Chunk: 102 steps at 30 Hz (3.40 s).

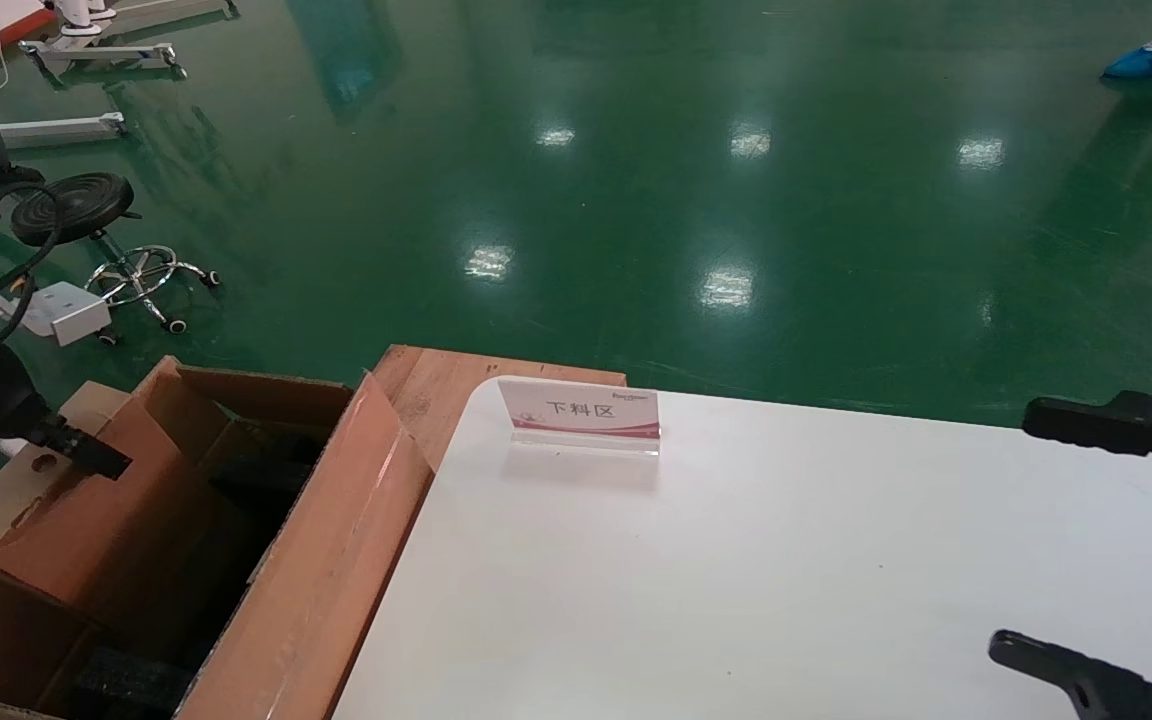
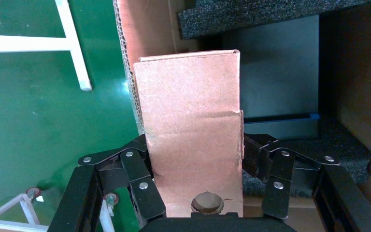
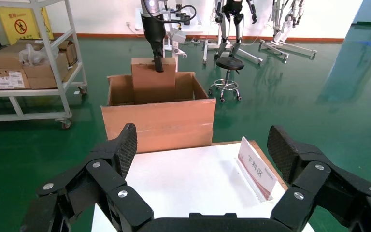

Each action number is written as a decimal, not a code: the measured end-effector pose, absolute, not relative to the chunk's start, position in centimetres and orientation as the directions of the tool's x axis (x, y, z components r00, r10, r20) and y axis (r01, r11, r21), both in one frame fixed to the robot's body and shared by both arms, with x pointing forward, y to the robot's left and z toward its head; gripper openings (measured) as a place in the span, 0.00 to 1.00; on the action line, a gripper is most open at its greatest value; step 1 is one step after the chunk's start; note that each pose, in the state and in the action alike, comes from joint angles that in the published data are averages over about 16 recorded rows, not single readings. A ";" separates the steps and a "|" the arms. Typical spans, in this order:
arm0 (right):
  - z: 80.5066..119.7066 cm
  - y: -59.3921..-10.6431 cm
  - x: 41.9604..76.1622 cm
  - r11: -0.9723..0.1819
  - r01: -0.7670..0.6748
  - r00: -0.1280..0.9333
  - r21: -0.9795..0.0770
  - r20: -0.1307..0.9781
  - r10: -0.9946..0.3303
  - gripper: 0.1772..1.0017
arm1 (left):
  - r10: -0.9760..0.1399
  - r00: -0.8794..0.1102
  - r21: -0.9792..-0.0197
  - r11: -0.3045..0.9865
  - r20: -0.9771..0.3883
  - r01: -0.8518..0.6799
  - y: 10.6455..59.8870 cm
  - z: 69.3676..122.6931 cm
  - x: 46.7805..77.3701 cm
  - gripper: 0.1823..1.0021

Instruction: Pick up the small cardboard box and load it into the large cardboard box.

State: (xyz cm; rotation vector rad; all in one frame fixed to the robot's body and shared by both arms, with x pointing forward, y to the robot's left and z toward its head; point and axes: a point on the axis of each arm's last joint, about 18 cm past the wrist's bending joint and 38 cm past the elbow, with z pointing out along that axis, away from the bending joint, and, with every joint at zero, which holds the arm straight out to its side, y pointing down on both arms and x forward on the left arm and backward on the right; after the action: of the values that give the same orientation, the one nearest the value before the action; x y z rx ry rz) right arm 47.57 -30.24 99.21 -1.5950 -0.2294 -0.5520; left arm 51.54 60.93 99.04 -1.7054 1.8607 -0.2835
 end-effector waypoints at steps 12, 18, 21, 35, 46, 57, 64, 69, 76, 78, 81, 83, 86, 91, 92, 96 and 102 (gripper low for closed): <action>99.2 -30.2 47.6 -0.112 0.464 0.861 -0.879 0.477 -0.178 1.00 | -0.967 0.018 -0.516 0.120 -0.255 -0.848 61.6 97.0 52.0 0.08; 99.2 -30.2 47.6 -0.112 0.464 0.861 -0.879 0.477 -0.179 1.00 | -0.969 0.029 -0.506 0.102 -0.244 -0.857 61.7 96.4 52.1 0.08; 99.2 -30.2 47.6 -0.112 0.464 0.861 -0.879 0.477 -0.179 1.00 | -0.970 0.034 -0.501 0.094 -0.239 -0.860 61.7 96.3 52.0 0.08; 99.2 -30.2 47.6 -0.111 0.464 0.861 -0.879 0.477 -0.179 1.00 | -0.971 0.035 -0.495 0.089 -0.236 -0.864 61.7 96.2 52.0 0.13; 99.2 -30.2 47.6 -0.111 0.464 0.861 -0.879 0.477 -0.179 1.00 | -0.970 0.033 -0.494 0.093 -0.241 -0.865 61.7 96.2 52.0 0.31; 99.2 -30.2 47.6 -0.111 0.464 0.861 -0.879 0.477 -0.179 1.00 | -0.969 0.027 -0.494 0.100 -0.244 -0.864 61.6 96.3 52.1 0.61; 99.2 -30.3 47.6 -0.111 0.464 0.861 -0.879 0.477 -0.179 1.00 | -0.964 -0.023 -0.503 0.158 -0.264 -0.850 60.6 97.4 53.0 0.80; 99.2 -30.3 47.6 -0.111 0.464 0.861 -0.879 0.477 -0.179 1.00 | -0.949 -0.089 -0.530 0.245 -0.302 -0.812 59.3 99.1 54.2 0.88; 99.2 -30.3 47.6 -0.111 0.464 0.861 -0.879 0.477 -0.179 1.00 | -0.900 -0.192 -0.591 0.406 -0.392 -0.697 57.1 102.8 56.0 0.97; 99.2 -30.3 47.6 -0.111 0.464 0.861 -0.879 0.477 -0.179 1.00 | -0.882 -0.212 -0.605 0.447 -0.421 -0.659 56.6 103.8 56.4 0.97; 99.2 -30.3 47.6 -0.111 0.464 0.861 -0.879 0.477 -0.179 1.00 | -0.856 -0.234 -0.618 0.499 -0.461 -0.608 55.8 105.1 56.8 0.99; 99.2 -30.3 47.6 -0.111 0.464 0.861 -0.879 0.477 -0.179 1.00 | -0.841 -0.245 -0.622 0.526 -0.483 -0.580 55.3 105.8 57.0 0.99; 99.2 -30.3 47.6 -0.111 0.464 0.861 -0.879 0.477 -0.179 1.00 | -0.821 -0.261 -0.621 0.558 -0.508 -0.550 54.6 106.3 57.3 1.00; 99.2 -30.3 47.6 -0.111 0.464 0.860 -0.879 0.477 -0.180 1.00 | -0.801 -0.309 -0.617 0.594 -0.513 -0.516 53.0 106.0 58.1 1.00; 99.2 -30.3 47.6 -0.111 0.464 0.860 -0.879 0.477 -0.180 1.00 | -0.798 -0.322 -0.618 0.600 -0.509 -0.509 52.5 105.7 58.3 1.00; 99.2 -30.3 47.6 -0.111 0.464 0.860 -0.879 0.477 -0.180 1.00 | -0.783 -0.391 -0.626 0.622 -0.483 -0.471 50.3 104.5 59.2 1.00; 99.2 -30.3 47.6 -0.111 0.464 0.860 -0.879 0.477 -0.180 1.00 | -0.741 -0.527 -0.665 0.644 -0.417 -0.379 45.7 102.2 60.5 1.00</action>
State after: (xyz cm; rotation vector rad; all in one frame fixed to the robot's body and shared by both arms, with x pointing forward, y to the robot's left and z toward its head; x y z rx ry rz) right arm 47.60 -30.27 99.22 -1.5943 -0.2281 -0.5527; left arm 60.48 45.74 102.22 -0.8667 2.1603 -0.6638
